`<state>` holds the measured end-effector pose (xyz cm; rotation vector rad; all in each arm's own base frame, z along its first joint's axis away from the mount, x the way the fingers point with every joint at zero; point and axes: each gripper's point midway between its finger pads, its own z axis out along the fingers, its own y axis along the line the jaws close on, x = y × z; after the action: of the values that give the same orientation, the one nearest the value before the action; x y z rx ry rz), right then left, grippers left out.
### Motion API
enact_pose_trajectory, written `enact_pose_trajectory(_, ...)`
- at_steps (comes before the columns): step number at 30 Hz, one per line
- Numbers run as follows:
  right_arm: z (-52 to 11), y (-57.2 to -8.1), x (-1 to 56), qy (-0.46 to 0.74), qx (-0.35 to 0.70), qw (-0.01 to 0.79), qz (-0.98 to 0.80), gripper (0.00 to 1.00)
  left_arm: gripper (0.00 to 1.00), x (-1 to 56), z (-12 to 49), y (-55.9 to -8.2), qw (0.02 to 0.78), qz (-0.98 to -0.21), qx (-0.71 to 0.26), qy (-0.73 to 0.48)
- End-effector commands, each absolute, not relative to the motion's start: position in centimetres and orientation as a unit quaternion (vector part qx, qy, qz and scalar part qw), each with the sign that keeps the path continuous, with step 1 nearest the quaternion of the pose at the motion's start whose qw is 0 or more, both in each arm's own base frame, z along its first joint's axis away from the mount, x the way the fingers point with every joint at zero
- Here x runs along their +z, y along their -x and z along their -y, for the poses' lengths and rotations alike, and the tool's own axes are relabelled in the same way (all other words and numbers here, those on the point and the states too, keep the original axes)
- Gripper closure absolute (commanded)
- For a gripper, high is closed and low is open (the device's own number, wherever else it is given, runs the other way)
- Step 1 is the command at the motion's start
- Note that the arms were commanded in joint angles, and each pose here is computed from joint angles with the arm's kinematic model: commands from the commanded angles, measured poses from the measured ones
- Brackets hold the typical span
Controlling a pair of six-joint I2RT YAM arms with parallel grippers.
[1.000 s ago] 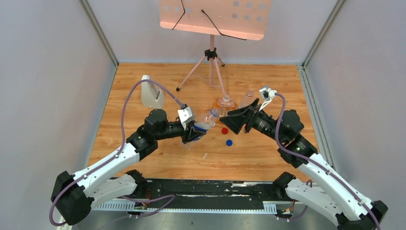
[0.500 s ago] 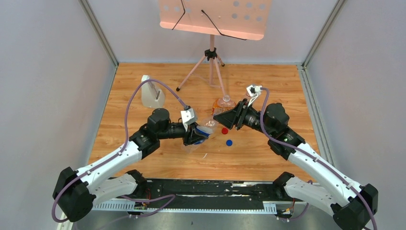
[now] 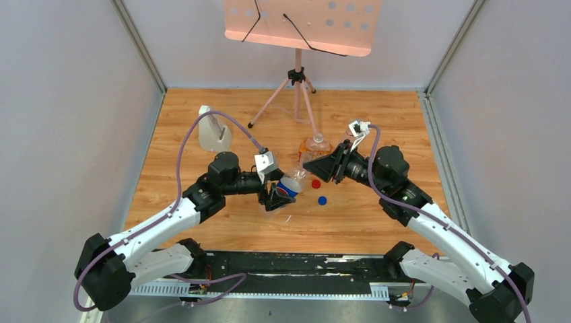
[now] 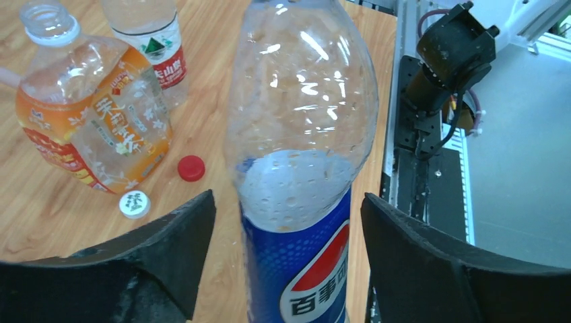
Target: Unscrew the bottle caps
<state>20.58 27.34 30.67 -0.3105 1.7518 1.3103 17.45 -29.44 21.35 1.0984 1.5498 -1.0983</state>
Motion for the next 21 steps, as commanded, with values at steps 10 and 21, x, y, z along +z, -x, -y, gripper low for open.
enact_pose_trajectory(10, -21.1, -22.9, 29.7, 0.104, 0.349, 0.546, -0.754, 0.98, 0.00, 23.5, 27.6, -20.8, 0.533, -0.656, -0.374, -0.382)
enact_pose_trajectory(21, -13.6, -26.5, 29.1, 0.026, 0.143, 0.619, -0.772, 0.97, 0.00, 24.6, 24.7, -22.8, 0.589, -0.676, -0.310, -0.317)
